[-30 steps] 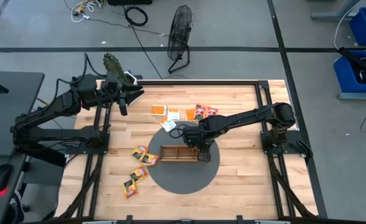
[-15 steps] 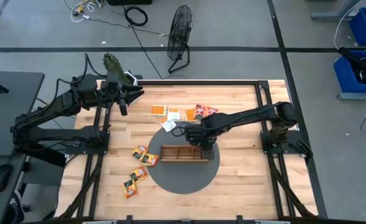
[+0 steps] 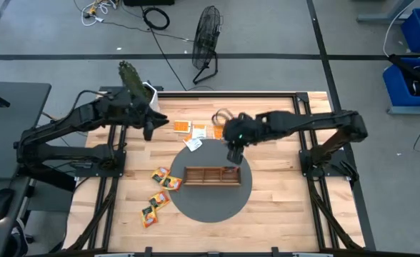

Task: Pick & Place Tea
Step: Put the red tea bag into the right section of the wooden organizer

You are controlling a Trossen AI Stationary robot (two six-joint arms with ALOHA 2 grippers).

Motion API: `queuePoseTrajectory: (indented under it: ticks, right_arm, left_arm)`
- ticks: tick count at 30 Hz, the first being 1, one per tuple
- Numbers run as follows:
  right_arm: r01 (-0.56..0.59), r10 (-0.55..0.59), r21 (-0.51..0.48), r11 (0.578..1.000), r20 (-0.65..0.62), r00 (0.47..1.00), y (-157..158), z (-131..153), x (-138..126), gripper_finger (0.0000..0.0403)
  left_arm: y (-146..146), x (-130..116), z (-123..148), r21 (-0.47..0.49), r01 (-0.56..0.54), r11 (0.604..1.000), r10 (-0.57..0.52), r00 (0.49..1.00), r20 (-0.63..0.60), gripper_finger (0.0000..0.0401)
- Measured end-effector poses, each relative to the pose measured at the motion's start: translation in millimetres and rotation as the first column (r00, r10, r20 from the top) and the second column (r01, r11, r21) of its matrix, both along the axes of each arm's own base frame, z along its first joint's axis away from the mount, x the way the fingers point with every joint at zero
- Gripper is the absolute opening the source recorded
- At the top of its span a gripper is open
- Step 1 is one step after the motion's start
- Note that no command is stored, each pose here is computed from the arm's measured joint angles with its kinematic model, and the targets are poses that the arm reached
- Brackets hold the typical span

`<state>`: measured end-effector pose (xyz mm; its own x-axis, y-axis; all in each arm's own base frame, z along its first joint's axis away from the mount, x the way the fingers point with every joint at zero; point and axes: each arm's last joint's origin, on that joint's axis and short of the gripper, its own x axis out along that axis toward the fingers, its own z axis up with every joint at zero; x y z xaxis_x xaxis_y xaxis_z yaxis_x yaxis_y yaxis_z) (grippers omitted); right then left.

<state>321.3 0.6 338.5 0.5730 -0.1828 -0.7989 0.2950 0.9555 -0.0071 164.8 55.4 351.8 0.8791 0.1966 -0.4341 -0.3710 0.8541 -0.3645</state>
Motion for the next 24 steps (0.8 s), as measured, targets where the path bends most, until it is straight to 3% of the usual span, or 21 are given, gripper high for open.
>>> queuePoseTrajectory:
  ticks: [5,9,13,16,20,24]
  right_arm:
    - [0.07,-0.069,0.001,0.998,0.064,0.996,-31,18,-16,0.0145]
    - [0.052,-0.056,0.056,0.997,0.07,0.996,-57,22,-23,0.0144]
    - [0.038,-0.038,0.0,0.999,-0.068,0.997,-76,13,-36,0.0144]
    - [-0.007,-0.001,-0.04,0.999,-0.197,0.98,-83,-7,-43,0.0143]
    - [-0.087,0.082,-0.003,0.996,-0.329,0.941,-82,-53,-50,0.0143]
    - [-0.131,0.114,-0.015,0.991,-0.396,0.911,-81,-94,-56,0.0143]
  left_arm:
    - [6,17,-7,-0.017,0.015,1.0,-0.016,1.0,-0.018,0.0115]
    - [10,28,-12,-0.035,0.006,0.999,-0.006,1.0,-0.023,0.0115]
    - [13,36,-15,-0.035,0.005,0.999,-0.006,1.0,-0.026,0.0115]
    - [14,40,-17,-0.032,-0.004,0.999,0.003,0.999,-0.032,0.0115]
    - [15,42,-17,-0.027,-0.008,1.0,0.007,1.0,-0.023,0.0115]
    - [16,43,-14,-0.01,-0.021,1.0,0.021,1.0,0.005,0.0115]
